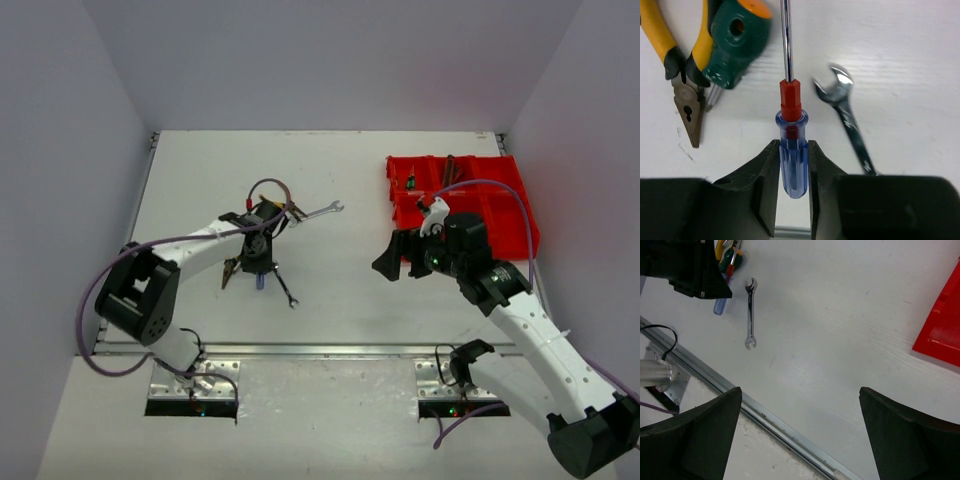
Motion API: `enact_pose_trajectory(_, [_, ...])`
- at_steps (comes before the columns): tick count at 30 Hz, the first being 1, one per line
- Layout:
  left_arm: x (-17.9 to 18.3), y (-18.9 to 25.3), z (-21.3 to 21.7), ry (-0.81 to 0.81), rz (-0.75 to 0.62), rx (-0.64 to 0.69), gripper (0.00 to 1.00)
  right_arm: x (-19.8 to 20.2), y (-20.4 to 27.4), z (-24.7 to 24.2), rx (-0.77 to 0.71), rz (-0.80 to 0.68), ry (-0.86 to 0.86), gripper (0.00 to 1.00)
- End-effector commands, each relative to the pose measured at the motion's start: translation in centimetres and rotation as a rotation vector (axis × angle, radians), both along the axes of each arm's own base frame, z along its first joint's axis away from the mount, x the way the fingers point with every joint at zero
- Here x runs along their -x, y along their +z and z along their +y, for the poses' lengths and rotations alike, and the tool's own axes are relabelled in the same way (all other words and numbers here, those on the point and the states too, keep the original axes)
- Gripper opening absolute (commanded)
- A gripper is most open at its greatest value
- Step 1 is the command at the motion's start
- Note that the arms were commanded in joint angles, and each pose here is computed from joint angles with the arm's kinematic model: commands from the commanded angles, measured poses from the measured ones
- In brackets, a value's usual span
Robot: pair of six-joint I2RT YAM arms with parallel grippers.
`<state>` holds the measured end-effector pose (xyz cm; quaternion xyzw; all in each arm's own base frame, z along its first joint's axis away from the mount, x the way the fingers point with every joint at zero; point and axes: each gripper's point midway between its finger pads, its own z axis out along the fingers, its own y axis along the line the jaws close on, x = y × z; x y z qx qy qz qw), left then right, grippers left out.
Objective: Sort the tools into containers
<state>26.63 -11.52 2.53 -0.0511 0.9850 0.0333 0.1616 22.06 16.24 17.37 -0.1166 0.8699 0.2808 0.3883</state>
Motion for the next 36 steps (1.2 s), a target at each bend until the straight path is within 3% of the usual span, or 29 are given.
enact_pose_trajectory(1, [-0.8, 9.1, -5.4, -0.114, -0.268, 0.199, 0.00, -0.8, 2.6, 1.8, -0.174, -0.008, -0.041, 0.99])
enact_pose_trajectory(6, [2.9, 14.7, -15.2, -0.482, -0.377, 0.694, 0.00, -0.5, 5.9, 5.0, -0.398, -0.013, 0.060, 0.99])
enact_pose_trajectory(11, [6.8, 15.9, -19.3, -0.646, -0.343, 0.965, 0.00, -0.6, 8.1, 7.0, -0.480, 0.047, 0.142, 0.95])
enact_pose_trajectory(16, [8.1, 17.1, -21.0, -0.756, -0.399, 1.032, 0.00, -1.5, 7.2, 7.1, -0.463, 0.084, 0.111, 0.67])
enact_pose_trajectory(22, [9.8, 18.1, -22.5, -0.868, -0.418, 1.083, 0.00, -1.5, 5.1, 7.5, -0.441, 0.154, 0.102, 0.67])
enact_pose_trajectory(26, [10.5, 18.2, -23.4, -0.906, -0.416, 1.099, 0.00, -1.4, 5.0, 8.4, -0.444, 0.180, 0.128, 0.62])
enact_pose_trajectory(28, [10.5, 18.4, -23.6, -0.911, -0.424, 1.096, 0.01, -1.0, 5.2, 8.8, -0.456, 0.183, 0.159, 0.47])
enact_pose_trajectory(30, [9.9, 18.4, -23.6, -0.896, -0.438, 1.073, 0.02, -0.6, 5.4, 9.3, -0.477, 0.193, 0.195, 0.10])
enact_pose_trajectory(31, [9.8, 18.4, -23.6, -0.889, -0.441, 1.063, 0.02, -0.4, 5.4, 9.4, -0.481, 0.198, 0.205, 0.01])
enact_pose_trajectory(33, [9.0, 18.7, -23.5, -0.865, -0.463, 1.037, 0.09, -0.2, 5.2, 9.4, -0.477, 0.203, 0.208, 0.00])
enact_pose_trajectory(34, [8.8, 18.8, -23.5, -0.854, -0.470, 1.028, 0.20, -0.2, 5.2, 9.2, -0.470, 0.197, 0.201, 0.00])
enact_pose_trajectory(36, [8.1, 18.6, -23.3, -0.822, -0.480, 0.998, 0.57, -0.5, 5.1, 8.7, -0.444, 0.176, 0.170, 0.00])
